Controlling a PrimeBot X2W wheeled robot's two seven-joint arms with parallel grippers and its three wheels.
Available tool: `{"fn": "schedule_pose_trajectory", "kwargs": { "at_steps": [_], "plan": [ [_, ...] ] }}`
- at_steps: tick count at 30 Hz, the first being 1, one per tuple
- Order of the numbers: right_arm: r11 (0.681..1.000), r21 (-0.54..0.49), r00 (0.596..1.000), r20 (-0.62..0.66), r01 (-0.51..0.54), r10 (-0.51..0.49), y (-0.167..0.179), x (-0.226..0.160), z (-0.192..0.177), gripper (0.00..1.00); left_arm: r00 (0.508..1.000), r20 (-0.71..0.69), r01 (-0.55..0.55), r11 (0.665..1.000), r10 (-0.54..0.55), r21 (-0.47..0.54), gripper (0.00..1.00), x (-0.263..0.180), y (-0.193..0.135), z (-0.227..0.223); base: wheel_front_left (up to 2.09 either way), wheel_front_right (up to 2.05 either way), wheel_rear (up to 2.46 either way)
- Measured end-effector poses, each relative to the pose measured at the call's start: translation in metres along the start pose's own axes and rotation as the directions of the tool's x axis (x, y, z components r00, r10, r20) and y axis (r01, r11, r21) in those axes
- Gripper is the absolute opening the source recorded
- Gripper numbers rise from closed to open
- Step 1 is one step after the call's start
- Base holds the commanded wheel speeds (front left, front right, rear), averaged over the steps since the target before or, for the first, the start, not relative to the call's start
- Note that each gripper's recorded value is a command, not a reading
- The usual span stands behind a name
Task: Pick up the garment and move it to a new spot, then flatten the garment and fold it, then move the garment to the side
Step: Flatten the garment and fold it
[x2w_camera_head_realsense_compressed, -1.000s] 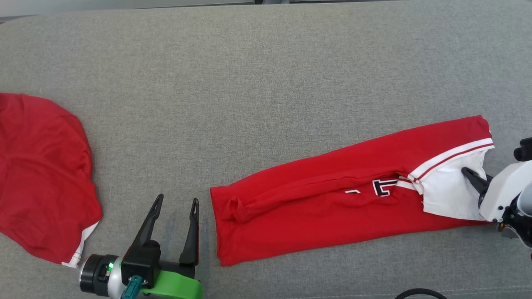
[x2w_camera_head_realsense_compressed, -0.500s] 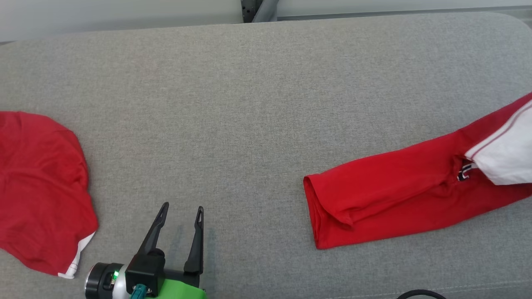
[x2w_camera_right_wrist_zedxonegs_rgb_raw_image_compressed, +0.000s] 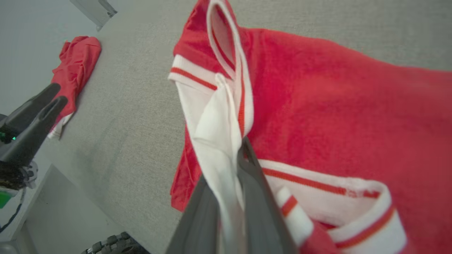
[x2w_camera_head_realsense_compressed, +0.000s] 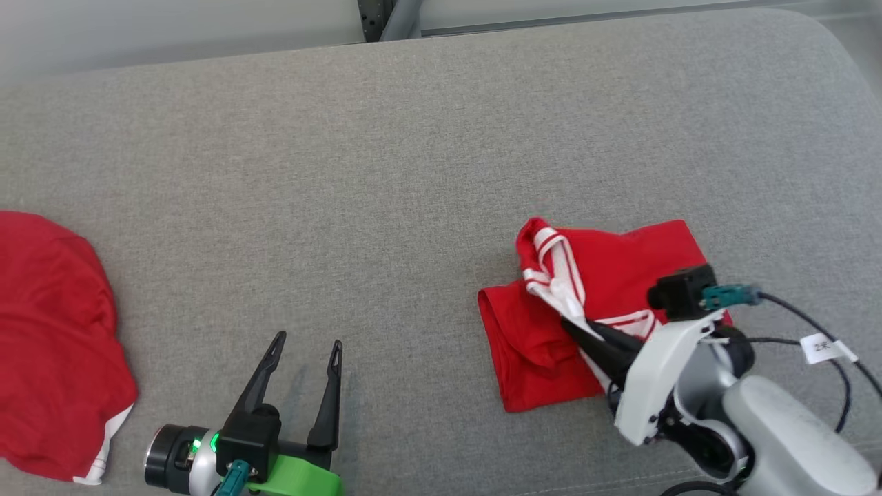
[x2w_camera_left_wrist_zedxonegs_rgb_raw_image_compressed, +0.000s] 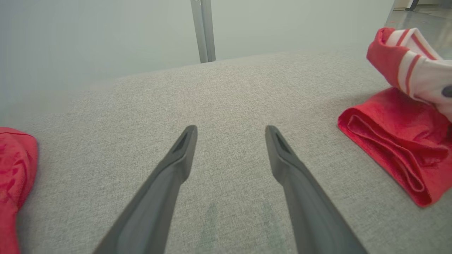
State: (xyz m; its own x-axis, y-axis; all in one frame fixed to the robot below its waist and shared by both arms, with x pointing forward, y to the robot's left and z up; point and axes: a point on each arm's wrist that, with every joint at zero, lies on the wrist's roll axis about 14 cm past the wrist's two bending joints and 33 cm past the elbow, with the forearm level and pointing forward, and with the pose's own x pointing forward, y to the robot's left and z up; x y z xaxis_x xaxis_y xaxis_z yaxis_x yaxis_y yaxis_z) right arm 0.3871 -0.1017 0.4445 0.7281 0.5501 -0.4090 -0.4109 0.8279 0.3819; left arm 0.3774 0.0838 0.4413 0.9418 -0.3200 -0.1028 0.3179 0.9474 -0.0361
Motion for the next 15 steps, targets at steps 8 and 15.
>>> {"fn": "schedule_pose_trajectory", "kwargs": {
  "at_steps": [8, 15],
  "plan": [
    [1.0, 0.003, 0.998, -0.051, -0.025, 0.026, 0.027, 0.039, -0.027, 0.0, 0.998, -0.016, -0.069, 0.998, 0.069, -0.002, 1.0, -0.014, 0.016, -0.004, 0.0, 0.0, 0.0],
    [0.994, -0.097, 0.998, -0.018, -0.058, 0.057, 0.036, 0.04, -0.011, 1.0, 0.993, -0.027, -0.118, 0.993, 0.118, -0.001, 1.0, -0.025, 0.029, -0.007, 0.0, 0.0, 0.0]
  ]
}}
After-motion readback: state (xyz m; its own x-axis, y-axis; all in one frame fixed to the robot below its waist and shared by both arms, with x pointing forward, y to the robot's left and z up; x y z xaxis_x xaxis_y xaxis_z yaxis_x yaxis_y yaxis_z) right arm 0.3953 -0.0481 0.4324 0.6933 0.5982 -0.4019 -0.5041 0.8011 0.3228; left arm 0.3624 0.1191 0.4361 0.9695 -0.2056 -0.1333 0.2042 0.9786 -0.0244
